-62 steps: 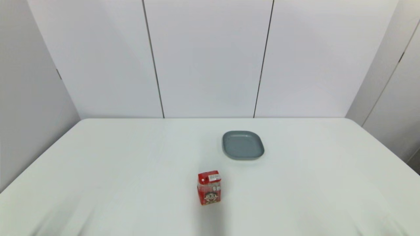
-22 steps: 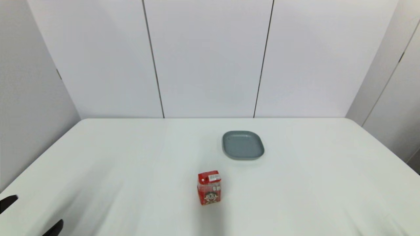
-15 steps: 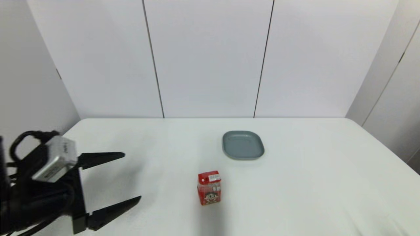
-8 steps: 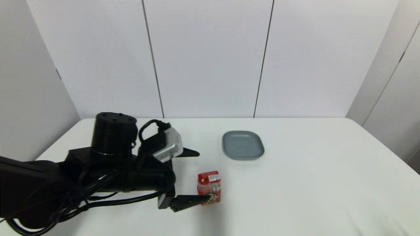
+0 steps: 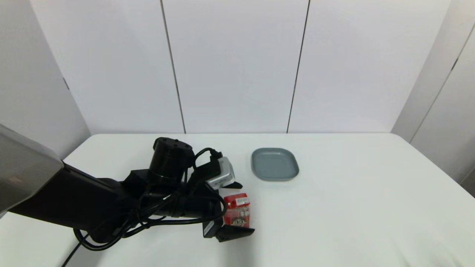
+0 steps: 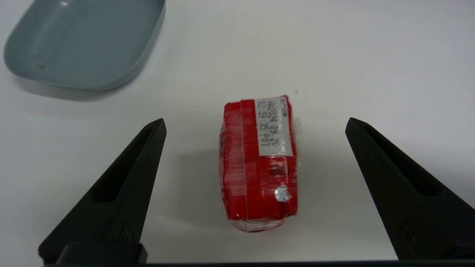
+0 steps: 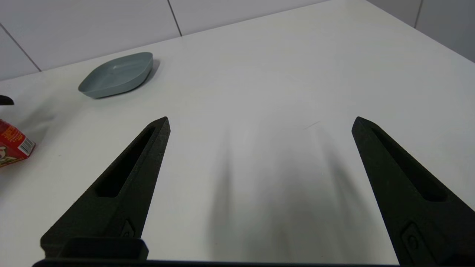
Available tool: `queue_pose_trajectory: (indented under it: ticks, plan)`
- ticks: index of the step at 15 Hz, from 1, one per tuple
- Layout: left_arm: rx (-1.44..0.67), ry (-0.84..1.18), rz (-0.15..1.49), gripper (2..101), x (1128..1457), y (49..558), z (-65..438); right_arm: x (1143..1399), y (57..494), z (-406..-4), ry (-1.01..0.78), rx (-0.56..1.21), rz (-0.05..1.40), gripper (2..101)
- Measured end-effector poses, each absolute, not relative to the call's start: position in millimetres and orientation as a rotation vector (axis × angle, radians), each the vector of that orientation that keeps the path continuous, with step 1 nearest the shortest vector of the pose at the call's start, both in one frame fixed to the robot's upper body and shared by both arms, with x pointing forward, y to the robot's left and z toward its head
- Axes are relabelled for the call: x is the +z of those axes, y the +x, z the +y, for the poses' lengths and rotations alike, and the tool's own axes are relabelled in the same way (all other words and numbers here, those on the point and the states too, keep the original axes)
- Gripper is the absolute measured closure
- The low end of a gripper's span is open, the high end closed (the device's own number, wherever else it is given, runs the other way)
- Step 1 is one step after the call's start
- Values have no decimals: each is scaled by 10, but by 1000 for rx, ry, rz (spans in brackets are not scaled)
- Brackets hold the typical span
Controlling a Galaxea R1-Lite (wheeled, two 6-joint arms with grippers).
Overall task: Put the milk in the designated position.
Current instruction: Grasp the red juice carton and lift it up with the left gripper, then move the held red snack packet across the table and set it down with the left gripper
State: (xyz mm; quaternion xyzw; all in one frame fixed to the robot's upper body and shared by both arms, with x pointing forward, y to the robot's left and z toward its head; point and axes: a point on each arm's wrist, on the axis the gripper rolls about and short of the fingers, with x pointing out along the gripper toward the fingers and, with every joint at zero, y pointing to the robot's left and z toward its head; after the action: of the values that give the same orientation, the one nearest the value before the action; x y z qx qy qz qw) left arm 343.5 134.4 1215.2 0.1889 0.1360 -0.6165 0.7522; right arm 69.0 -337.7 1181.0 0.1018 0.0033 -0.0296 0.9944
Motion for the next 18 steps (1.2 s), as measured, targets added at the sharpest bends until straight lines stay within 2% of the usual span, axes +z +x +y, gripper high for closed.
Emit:
queue_pose_trajectory:
  ticks: [2,5,9,10,14,18]
  plan:
    - [-1346,411,315,53,12097,3455,1337,11810,690,-3377,204,-59,7,52]
    - [-1333,410,333,342,12048,3494,1358,11811,690,-3377,205,-59,6,52]
    - [-1318,404,361,600,12009,3525,1413,11811,690,-3377,204,-59,6,52]
    - [-1312,402,362,797,12009,3537,1429,11811,690,-3377,204,-59,6,52]
    - [-1267,381,339,800,12104,3640,1501,11810,690,-3377,204,-59,7,52]
    - [-1177,358,211,800,12455,3955,1526,11810,690,-3377,204,-59,7,52]
